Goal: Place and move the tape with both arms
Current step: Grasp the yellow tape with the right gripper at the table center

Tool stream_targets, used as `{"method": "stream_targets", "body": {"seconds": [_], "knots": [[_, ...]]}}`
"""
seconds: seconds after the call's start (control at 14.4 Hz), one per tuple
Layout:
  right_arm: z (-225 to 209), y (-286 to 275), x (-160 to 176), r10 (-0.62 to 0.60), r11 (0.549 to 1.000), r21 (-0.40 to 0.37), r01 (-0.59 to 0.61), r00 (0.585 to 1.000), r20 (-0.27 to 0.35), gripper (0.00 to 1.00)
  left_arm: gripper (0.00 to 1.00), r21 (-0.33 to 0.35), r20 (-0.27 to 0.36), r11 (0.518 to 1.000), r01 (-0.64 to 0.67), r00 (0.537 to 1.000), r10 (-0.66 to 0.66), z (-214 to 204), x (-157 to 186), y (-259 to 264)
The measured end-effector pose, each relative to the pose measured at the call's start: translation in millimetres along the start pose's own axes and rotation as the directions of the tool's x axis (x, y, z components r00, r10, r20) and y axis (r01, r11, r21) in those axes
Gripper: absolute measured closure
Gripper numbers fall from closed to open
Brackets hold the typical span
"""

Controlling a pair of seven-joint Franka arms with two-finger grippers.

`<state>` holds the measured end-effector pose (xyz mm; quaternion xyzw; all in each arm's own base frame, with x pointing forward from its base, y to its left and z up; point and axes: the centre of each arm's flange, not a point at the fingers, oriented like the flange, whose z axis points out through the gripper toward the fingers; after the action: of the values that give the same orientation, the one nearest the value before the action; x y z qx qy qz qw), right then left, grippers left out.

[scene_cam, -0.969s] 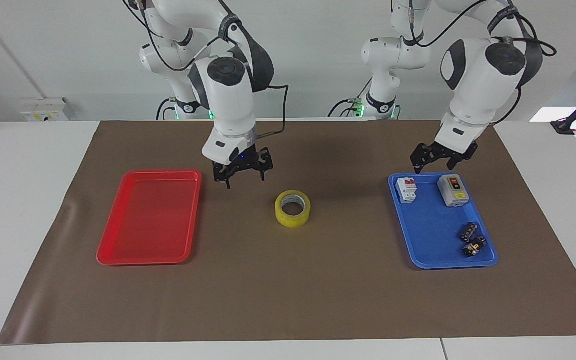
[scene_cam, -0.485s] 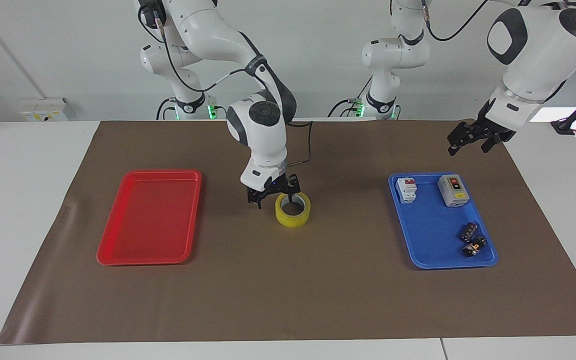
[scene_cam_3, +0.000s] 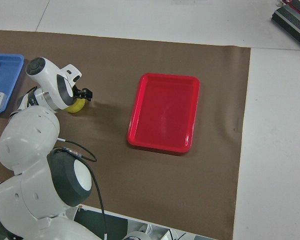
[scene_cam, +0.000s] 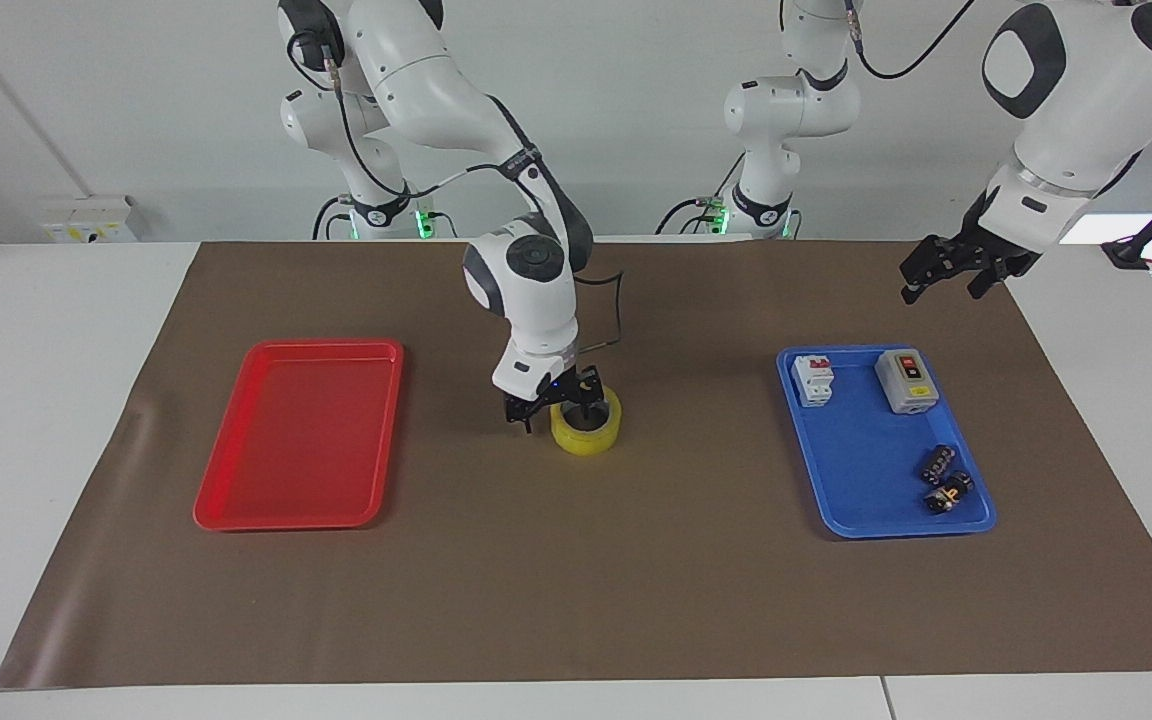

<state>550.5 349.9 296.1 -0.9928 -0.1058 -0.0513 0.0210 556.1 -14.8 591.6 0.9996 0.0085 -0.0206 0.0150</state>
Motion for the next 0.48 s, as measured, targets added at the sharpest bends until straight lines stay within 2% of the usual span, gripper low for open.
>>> {"method": "stream_targets", "body": {"seconds": [0.21,0.28,0.48], "knots": [[7.8,0.1,-5.9,-0.003,1.0,0.001,0.003,1.0,-0.002,0.03,0.0,0.0,0.001,1.0,-0.004,1.0,0.004,-0.2,-0.4,0.7],[9.9,0.8,-7.2,-0.003,1.0,0.002,0.003,1.0,-0.005,0.12,0.0,0.0,0.0,1.0,-0.005,1.0,0.005,-0.8,-0.8,1.0],[9.1,3.5,-7.1,-0.001,1.0,0.001,0.001,1.0,-0.009,0.47,0.0,0.0,-0.007,1.0,-0.011,1.0,0.011,-5.5,-3.6,1.2]]}}
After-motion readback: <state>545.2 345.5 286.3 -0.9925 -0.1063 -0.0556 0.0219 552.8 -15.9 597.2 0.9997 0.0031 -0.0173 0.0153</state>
